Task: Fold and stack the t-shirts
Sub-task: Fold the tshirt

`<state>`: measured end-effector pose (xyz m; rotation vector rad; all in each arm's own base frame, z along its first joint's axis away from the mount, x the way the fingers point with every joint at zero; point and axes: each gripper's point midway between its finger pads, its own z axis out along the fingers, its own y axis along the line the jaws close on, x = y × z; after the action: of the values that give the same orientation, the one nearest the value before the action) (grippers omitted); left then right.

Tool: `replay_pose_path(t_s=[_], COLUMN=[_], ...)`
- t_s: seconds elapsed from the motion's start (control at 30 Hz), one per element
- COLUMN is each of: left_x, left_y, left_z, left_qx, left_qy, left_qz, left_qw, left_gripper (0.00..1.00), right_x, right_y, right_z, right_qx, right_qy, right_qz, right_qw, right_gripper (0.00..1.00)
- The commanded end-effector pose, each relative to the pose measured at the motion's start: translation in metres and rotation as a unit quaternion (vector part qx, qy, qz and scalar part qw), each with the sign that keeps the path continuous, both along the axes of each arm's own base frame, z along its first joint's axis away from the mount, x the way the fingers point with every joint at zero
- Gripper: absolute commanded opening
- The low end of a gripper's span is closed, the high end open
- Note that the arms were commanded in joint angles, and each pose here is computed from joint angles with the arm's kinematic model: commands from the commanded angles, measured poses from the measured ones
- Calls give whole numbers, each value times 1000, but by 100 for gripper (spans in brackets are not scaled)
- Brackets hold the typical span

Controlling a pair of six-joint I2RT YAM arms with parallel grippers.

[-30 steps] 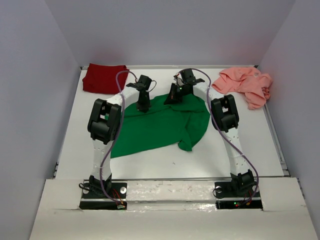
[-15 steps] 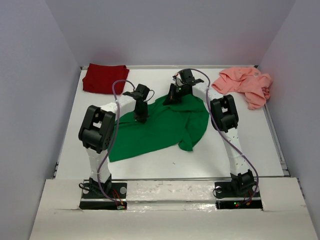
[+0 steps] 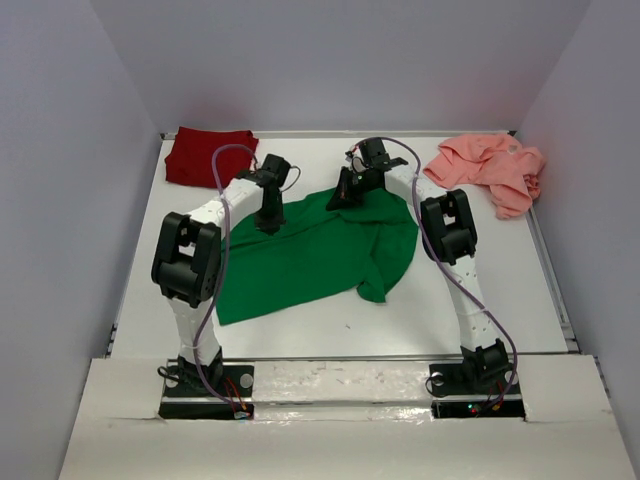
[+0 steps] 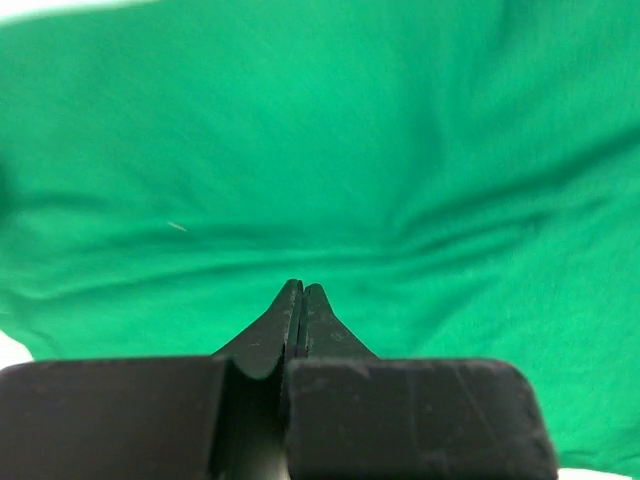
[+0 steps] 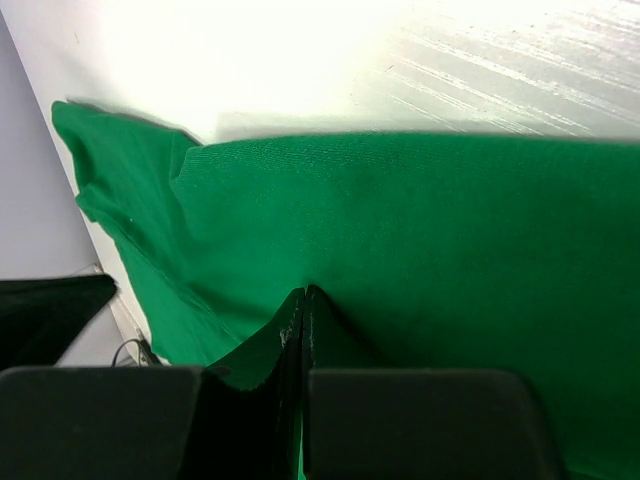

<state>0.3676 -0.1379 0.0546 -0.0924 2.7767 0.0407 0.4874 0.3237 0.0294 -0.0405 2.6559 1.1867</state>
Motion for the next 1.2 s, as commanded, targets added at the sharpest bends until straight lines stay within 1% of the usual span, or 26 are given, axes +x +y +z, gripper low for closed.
replay_pose_path(t_s=[0.0, 0.17, 0.27, 0.37, 0.6, 0.67, 0.83, 1.17], left_x=[32, 58, 67, 73, 77, 79, 79, 56], left_y=[24, 36, 41, 49, 92, 104, 114, 136], left_z=[60, 74, 62, 49, 8, 5, -3, -11], left_qx=[-4, -14, 4, -4, 35, 37, 31, 49], left_qy=[-77, -98, -88, -83, -38, -35, -23, 4], left_qz=[24, 35, 39, 51, 91, 101, 112, 140], left_qw=[997, 994, 995, 995, 995, 994, 993, 989], left_gripper=[0, 0, 0, 0, 0, 0, 0, 0], right_x=[4, 2, 3, 3, 3, 1, -1, 1], right_y=[-2, -2, -2, -2, -3, -3, -5, -11], right_z=[-7, -10, -8, -6, -3, -4, -5, -7], right_qx=[-15, -15, -15, -15, -16, -17, -20, -24], right_qy=[-10, -4, -7, -8, -11, -11, -11, -11], right_qz=[-2, -1, -1, -1, 1, 2, 3, -1], right_qw=[1000, 1000, 1000, 1000, 1000, 1000, 1000, 1000], right_gripper=[0, 0, 0, 0, 0, 0, 0, 0])
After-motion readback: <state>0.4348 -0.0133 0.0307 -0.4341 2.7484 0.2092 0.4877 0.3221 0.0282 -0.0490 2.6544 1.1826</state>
